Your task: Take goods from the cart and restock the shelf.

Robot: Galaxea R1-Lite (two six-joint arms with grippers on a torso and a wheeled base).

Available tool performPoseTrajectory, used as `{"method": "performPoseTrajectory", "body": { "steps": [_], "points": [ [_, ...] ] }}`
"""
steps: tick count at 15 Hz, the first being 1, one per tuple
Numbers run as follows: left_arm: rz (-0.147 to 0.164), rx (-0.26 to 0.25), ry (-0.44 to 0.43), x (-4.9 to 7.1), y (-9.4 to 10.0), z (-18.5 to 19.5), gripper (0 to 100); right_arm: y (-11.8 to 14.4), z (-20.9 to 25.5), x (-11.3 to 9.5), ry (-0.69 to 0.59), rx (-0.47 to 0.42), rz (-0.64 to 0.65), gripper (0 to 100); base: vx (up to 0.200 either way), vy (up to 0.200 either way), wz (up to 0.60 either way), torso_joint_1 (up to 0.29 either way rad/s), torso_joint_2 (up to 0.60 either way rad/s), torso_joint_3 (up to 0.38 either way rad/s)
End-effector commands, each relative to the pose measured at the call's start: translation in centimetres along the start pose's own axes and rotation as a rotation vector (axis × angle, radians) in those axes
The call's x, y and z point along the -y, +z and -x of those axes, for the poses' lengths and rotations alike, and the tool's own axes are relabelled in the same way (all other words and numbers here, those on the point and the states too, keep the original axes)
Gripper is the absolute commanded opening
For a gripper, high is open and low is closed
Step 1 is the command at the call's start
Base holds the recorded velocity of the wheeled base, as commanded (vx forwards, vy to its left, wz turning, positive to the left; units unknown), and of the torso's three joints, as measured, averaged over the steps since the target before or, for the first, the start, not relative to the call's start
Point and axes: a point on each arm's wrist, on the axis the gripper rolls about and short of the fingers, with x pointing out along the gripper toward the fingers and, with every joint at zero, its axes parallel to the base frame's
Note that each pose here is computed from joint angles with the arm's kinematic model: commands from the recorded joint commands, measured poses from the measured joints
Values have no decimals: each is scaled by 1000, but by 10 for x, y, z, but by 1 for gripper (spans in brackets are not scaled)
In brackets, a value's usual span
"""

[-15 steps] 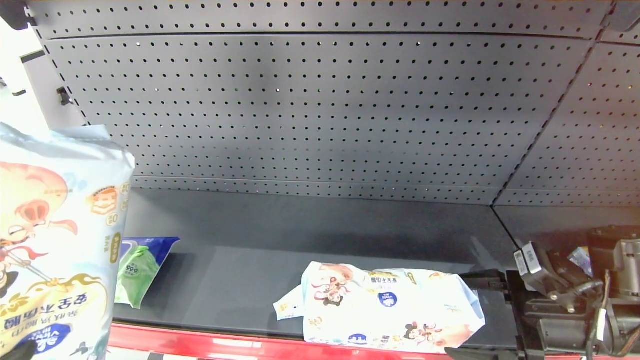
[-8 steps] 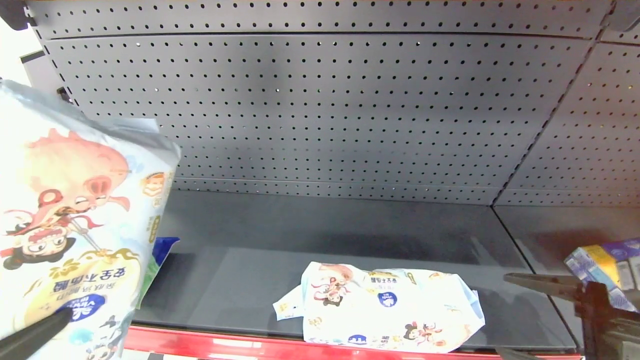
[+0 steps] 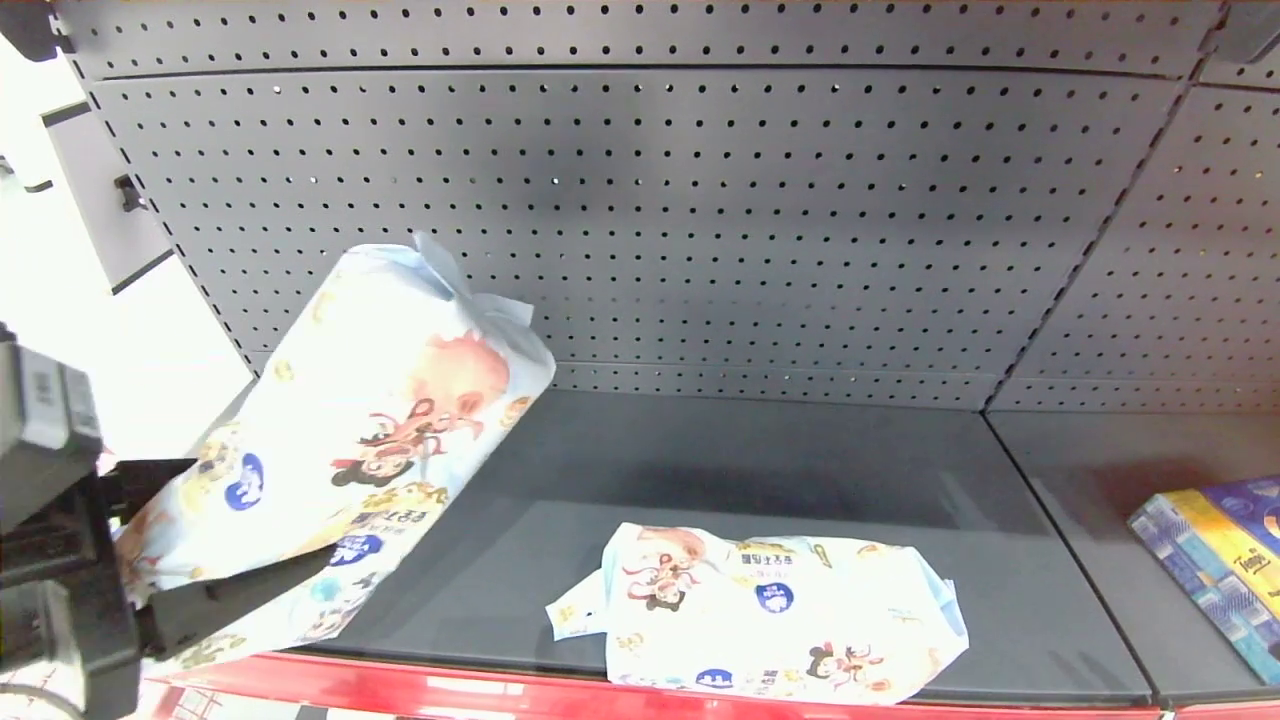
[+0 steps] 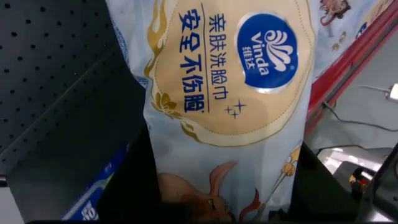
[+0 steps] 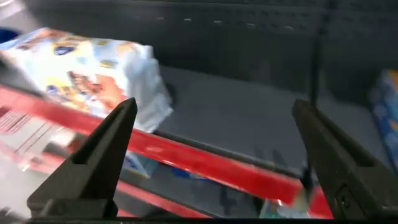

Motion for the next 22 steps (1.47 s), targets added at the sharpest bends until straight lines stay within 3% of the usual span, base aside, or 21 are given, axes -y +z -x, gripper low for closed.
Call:
{"method": "performPoseTrajectory", "body": {
  "steps": [1,4,6,7,9,11,13,14,17,18,19,20,22],
  "points": [
    [-15,-63,-58,-15,5,-35,0,-14,21,-11,-164,114,6,100,0,0,0,0,0,0],
    [-21,-65,-68,-22,13,-48,0,-7,24,-10,-79,120,-80,100,0,0,0,0,0,0],
    [-23,-62,-71,-23,15,-50,0,-6,25,-6,131,77,-111,100,0,0,0,0,0,0],
    [-27,-63,-76,-26,18,-56,0,-7,28,-4,307,50,-117,100,0,0,0,0,0,0],
    [-75,-61,-96,-31,25,-70,0,-18,33,0,409,9,-82,100,0,0,0,0,0,0],
    [-151,-63,-125,-37,32,-91,0,-30,36,0,277,5,-17,100,0,0,0,0,0,0],
    [-234,-64,-138,-45,38,-112,0,-32,36,1,226,15,12,100,0,0,0,0,0,0],
    [-260,-65,-143,-49,40,-121,0,-33,36,1,226,18,26,100,0,0,0,0,0,0],
    [-284,-49,-198,-41,50,-142,0,-36,34,2,202,12,57,100,0,0,0,0,0,0],
    [-290,-50,-220,-37,52,-150,0,-38,33,4,115,6,65,100,0,0,0,0,0,0],
    [-289,-52,-221,-37,51,-151,0,-38,33,4,107,5,65,100,0,0,0,0,0,0],
    [-306,-49,-267,-28,55,-169,0,-38,33,6,30,9,63,100,0,0,0,0,0,0],
    [-325,-48,-300,-20,58,-185,0,-38,33,6,30,8,66,100,0,0,0,0,0,0]
  ]
}}
